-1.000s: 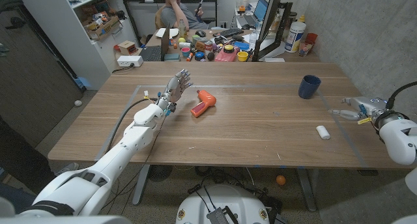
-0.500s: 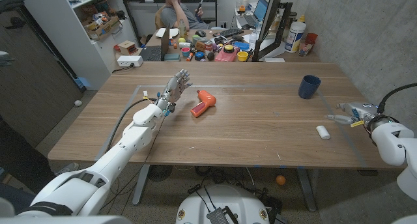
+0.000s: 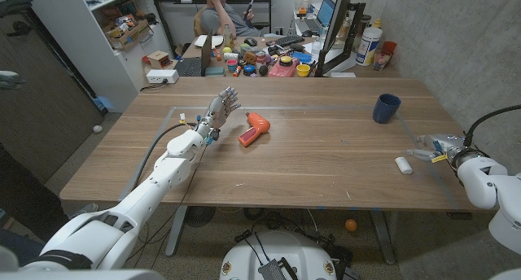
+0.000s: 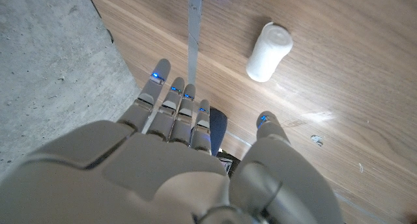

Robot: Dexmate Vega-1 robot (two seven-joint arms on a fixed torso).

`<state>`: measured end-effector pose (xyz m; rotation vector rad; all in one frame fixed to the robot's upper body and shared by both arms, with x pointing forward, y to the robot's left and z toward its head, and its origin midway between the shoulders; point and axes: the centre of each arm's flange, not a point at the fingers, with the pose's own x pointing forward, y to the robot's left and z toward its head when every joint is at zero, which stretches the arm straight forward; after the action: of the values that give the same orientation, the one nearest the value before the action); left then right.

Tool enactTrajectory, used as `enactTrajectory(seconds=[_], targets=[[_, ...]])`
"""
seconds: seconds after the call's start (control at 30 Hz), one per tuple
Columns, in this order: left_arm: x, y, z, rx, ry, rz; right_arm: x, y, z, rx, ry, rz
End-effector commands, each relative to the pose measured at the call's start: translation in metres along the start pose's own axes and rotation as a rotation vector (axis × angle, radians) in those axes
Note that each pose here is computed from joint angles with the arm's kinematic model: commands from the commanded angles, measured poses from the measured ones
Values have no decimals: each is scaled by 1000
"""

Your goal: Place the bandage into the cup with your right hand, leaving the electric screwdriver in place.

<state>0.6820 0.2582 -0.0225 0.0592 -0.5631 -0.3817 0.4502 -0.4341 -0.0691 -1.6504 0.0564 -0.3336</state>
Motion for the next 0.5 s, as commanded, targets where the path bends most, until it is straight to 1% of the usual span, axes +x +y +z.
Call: enactTrajectory(seconds=[0.03,0.07,0.1,0.5], targets=[[2,1,-2,0,7,1,7,10,5,-4,-3,27],[2,1,-2,1,7,2,7,11,6,-5,-11,27],[2,1,-2,1,7,2,8,12,6,-1,-4,32],[3,2,-2,1,12,0,10,22,12,-2,-13,56]])
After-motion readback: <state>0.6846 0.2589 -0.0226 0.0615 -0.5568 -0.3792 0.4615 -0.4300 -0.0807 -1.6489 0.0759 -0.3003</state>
